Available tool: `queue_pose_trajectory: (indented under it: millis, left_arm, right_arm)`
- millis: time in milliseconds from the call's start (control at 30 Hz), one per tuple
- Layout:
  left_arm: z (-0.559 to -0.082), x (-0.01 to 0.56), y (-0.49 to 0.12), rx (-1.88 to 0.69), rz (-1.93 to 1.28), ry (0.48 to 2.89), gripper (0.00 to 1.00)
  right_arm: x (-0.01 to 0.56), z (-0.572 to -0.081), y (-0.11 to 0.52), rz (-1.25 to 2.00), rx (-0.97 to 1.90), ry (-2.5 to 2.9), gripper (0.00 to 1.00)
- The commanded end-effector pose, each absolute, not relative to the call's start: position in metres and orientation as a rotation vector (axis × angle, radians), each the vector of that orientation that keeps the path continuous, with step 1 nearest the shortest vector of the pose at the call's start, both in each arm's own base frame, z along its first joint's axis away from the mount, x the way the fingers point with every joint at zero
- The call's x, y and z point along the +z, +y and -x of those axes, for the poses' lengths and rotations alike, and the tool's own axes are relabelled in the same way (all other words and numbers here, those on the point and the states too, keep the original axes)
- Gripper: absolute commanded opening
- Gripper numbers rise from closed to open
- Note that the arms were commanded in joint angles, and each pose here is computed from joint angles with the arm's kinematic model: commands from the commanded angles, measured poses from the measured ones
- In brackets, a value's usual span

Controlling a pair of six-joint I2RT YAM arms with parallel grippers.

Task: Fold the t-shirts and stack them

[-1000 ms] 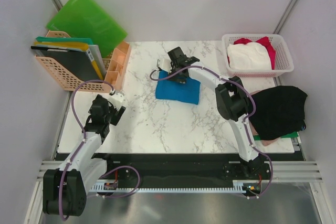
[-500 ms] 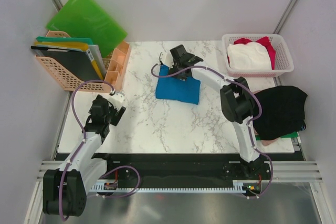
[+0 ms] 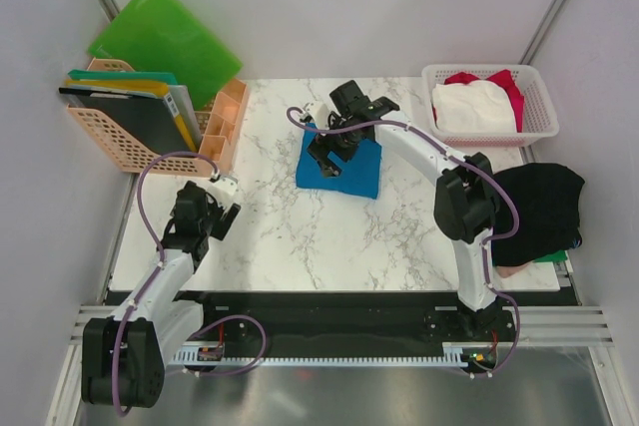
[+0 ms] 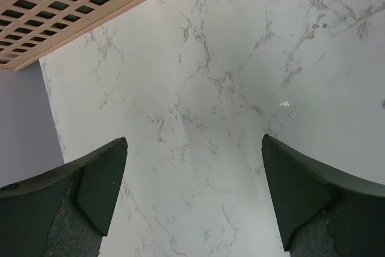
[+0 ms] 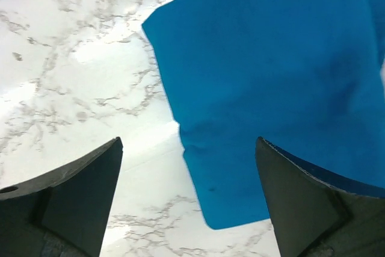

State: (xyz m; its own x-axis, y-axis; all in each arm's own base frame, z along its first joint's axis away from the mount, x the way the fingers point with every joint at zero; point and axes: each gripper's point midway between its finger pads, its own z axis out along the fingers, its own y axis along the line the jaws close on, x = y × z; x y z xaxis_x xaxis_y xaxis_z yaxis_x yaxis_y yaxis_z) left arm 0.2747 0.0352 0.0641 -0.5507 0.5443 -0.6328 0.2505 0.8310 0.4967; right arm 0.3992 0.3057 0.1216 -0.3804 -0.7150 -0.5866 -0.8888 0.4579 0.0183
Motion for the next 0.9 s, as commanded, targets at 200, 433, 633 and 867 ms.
queue_pose_trajectory:
  millis: [200, 433, 633, 867]
  left_arm:
    - [-0.279, 0.073, 0.031, 0.422, -0.545, 2.139, 1.0]
    - [-0.28, 0.076, 0.03, 0.416, -0.546, 2.13, 1.0]
    - [-0.28, 0.073, 0.03, 0.41, -0.549, 2.139, 1.0]
    - [-0.28, 0.074, 0.029, 0.407, -0.553, 2.136, 1.0]
  right_arm:
    - [0.128, -0.401, 0.315, 1.11, 0.524, 2.267, 0.98]
    - [0.099, -0.439, 0.3, 1.032, 0.292, 2.296, 0.98]
    - [0.071, -0.455, 0.311, 0.975, 0.297, 2.34, 0.98]
    - [0.007, -0.429, 0.309, 0.984, 0.366, 2.487, 0.98]
